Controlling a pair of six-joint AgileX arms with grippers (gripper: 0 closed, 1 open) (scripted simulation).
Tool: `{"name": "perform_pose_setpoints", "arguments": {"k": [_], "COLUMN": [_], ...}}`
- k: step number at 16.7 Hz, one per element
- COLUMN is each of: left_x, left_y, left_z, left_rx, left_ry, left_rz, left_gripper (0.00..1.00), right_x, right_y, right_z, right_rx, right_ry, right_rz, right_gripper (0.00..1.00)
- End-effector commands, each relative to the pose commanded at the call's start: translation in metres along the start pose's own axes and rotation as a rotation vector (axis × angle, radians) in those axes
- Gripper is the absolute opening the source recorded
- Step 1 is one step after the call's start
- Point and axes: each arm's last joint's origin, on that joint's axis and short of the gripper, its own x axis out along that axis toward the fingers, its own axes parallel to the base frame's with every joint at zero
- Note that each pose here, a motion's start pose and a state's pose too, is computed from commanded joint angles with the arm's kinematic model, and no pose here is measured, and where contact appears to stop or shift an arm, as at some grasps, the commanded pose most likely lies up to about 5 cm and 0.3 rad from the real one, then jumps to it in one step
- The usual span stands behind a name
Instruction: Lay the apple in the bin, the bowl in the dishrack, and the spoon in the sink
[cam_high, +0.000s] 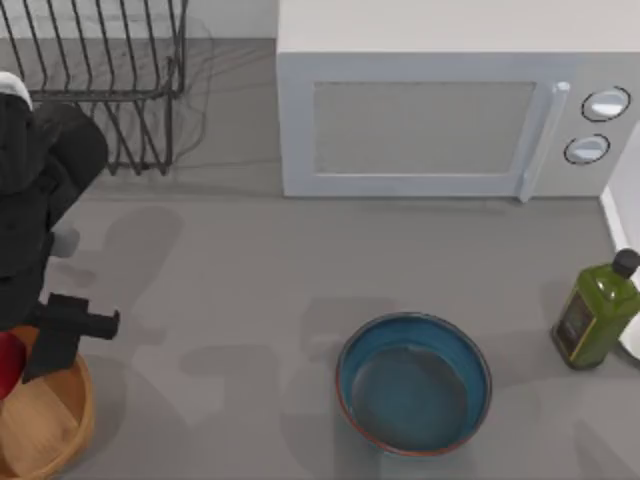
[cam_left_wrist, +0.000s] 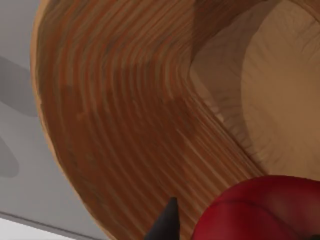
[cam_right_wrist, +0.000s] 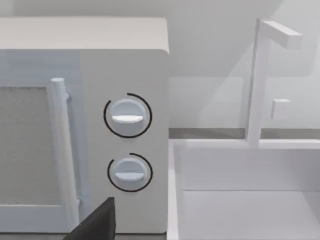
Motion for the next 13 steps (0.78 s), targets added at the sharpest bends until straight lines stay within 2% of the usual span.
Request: {"name": "perform_pose_setpoints", "arguments": {"k": [2, 13], "left_x": [0.0000, 0.0000], "left_y": [0.0000, 0.0000], "left_z": [0.0000, 0.0000], "left_rx": [0.000, 0.000], "left_ry": [0.000, 0.000], "left_rz": [0.000, 0.000], "left_gripper": [0.00, 0.83], "right_x": [0.0000, 0.0000], "right_y": [0.0000, 0.0000], "right_z": [0.0000, 0.0000], "right_rx": [0.000, 0.000], "right_ry": [0.000, 0.000], "right_rz": [0.000, 0.000], "right_gripper": [1.00, 1.00]}}
